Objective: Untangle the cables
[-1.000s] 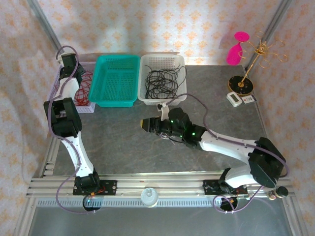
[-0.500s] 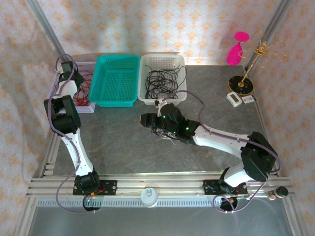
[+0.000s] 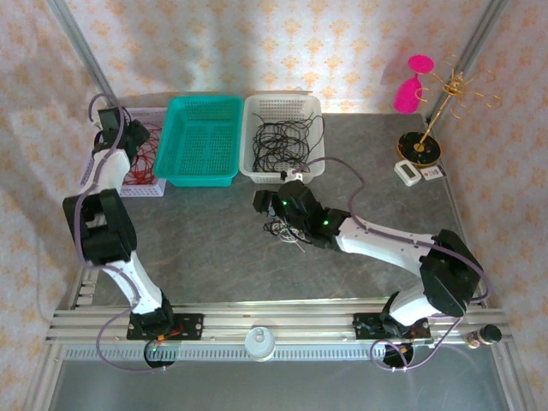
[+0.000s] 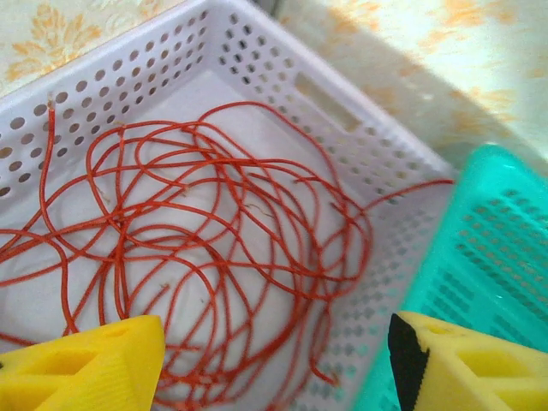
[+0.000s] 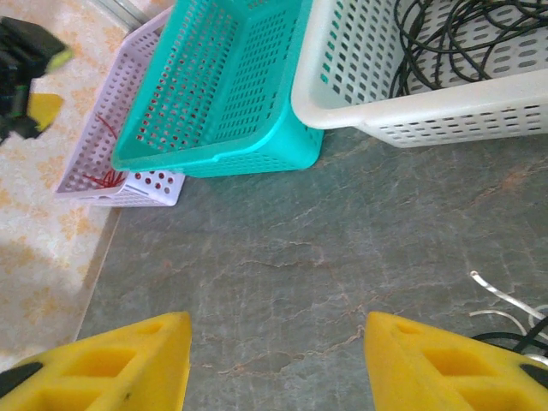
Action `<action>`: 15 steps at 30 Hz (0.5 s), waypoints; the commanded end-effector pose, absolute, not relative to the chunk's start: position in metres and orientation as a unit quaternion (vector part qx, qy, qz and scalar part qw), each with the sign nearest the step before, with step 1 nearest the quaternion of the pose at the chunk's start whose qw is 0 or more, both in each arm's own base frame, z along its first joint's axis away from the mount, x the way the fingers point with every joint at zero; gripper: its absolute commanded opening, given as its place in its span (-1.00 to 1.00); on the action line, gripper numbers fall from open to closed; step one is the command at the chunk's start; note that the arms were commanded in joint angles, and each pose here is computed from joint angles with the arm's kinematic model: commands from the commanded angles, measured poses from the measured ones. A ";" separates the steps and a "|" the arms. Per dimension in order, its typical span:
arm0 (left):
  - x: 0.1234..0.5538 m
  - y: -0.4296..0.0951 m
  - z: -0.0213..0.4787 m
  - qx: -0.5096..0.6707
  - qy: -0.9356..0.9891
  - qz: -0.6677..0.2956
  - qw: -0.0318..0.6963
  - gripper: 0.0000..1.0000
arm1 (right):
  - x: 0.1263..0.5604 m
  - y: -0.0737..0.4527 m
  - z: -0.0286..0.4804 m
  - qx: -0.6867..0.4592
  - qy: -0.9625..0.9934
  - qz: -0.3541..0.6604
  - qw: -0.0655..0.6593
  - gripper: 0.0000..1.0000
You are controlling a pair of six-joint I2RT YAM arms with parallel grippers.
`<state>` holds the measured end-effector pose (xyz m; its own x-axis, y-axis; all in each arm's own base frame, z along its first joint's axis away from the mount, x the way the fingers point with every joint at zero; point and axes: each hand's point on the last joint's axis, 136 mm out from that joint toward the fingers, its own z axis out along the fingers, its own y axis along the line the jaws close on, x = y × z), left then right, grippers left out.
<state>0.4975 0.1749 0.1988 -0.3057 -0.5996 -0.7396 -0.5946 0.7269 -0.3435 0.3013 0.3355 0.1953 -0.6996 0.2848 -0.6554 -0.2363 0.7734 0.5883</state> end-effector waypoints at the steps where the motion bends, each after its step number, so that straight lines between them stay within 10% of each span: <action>1: 0.488 0.132 0.214 -0.347 0.805 -0.039 0.479 0.41 | 0.307 0.329 0.219 0.023 0.849 0.325 0.416 0.12; 15: 0.413 -0.044 0.217 -0.196 0.829 -0.125 0.509 0.38 | 0.318 0.327 0.224 0.009 0.866 0.269 0.422 0.12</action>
